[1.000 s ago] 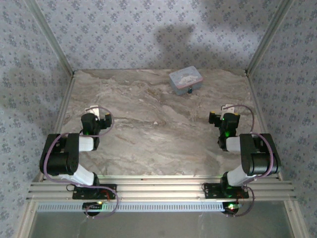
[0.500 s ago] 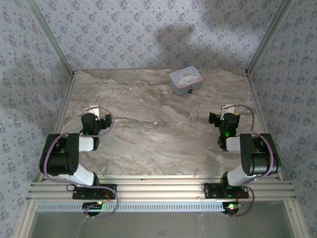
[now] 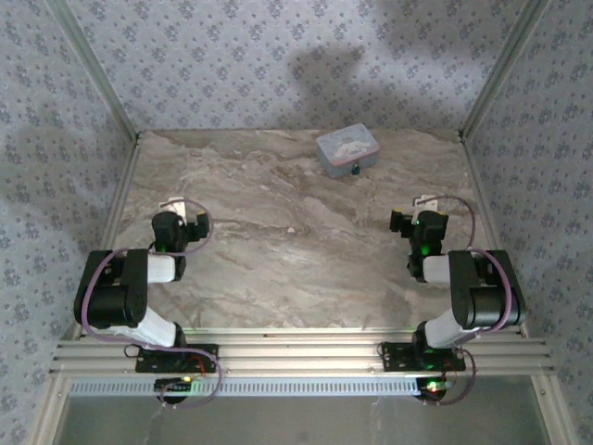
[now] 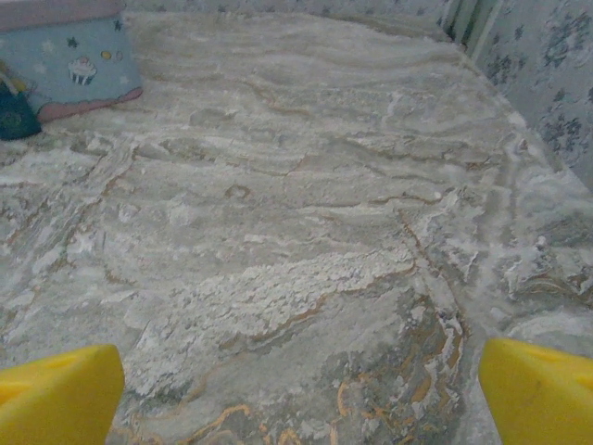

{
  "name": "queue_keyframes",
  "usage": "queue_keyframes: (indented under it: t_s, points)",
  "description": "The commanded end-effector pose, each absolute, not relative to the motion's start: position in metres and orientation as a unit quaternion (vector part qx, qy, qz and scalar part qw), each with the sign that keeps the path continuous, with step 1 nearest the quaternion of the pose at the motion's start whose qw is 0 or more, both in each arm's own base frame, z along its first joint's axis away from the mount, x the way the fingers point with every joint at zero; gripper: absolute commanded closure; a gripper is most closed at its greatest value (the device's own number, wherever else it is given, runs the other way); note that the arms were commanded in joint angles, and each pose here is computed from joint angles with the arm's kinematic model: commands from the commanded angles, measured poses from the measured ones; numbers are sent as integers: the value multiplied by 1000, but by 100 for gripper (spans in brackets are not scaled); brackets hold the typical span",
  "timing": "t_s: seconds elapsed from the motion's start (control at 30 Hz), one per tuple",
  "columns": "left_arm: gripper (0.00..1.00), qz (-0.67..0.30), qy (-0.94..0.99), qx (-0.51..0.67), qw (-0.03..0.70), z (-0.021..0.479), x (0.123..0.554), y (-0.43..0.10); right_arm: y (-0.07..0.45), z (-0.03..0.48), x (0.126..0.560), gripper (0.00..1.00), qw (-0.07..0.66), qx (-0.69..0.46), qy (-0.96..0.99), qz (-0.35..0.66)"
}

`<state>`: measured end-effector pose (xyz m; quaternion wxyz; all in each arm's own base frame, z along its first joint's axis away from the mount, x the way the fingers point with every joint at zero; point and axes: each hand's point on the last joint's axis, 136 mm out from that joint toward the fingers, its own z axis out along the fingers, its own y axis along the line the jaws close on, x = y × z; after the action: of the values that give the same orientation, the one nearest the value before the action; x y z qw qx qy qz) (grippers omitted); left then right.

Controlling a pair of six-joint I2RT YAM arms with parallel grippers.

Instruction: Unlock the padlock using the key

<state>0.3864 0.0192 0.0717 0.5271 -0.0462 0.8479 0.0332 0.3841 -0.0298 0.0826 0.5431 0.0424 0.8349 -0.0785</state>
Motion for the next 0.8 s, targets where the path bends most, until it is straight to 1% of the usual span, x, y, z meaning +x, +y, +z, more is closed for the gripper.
queue_keyframes:
  t_s: [0.0,0.1,0.2,0.27,0.4,0.47,0.57,0.7,0.77]
  points:
    - [2,35,844,-47,533,104,399,20,-22,113,397,0,531,22,844,-72]
    - [3,27,847,-40,530,120,398,17,-22,131,413,0,500,35,863,-67]
    - [3,27,843,-74,532,136,394,23,-23,131,435,0,441,101,889,-65]
    - [3,2,850,-87,520,145,397,17,-9,137,461,0,405,107,905,-67]
    - [5,-64,857,-111,499,156,408,0,41,147,521,0,383,53,918,-85]
    - [7,-102,858,-111,492,161,414,-16,72,155,554,0,392,15,916,-79]
    - [7,-140,860,-94,481,166,419,-43,108,153,590,0,388,-23,919,-60]
    - [8,-166,871,-65,457,161,421,-75,142,137,618,2,376,-53,925,-29]
    - [8,-177,876,-56,445,156,420,-87,154,122,622,3,362,-65,930,-11]
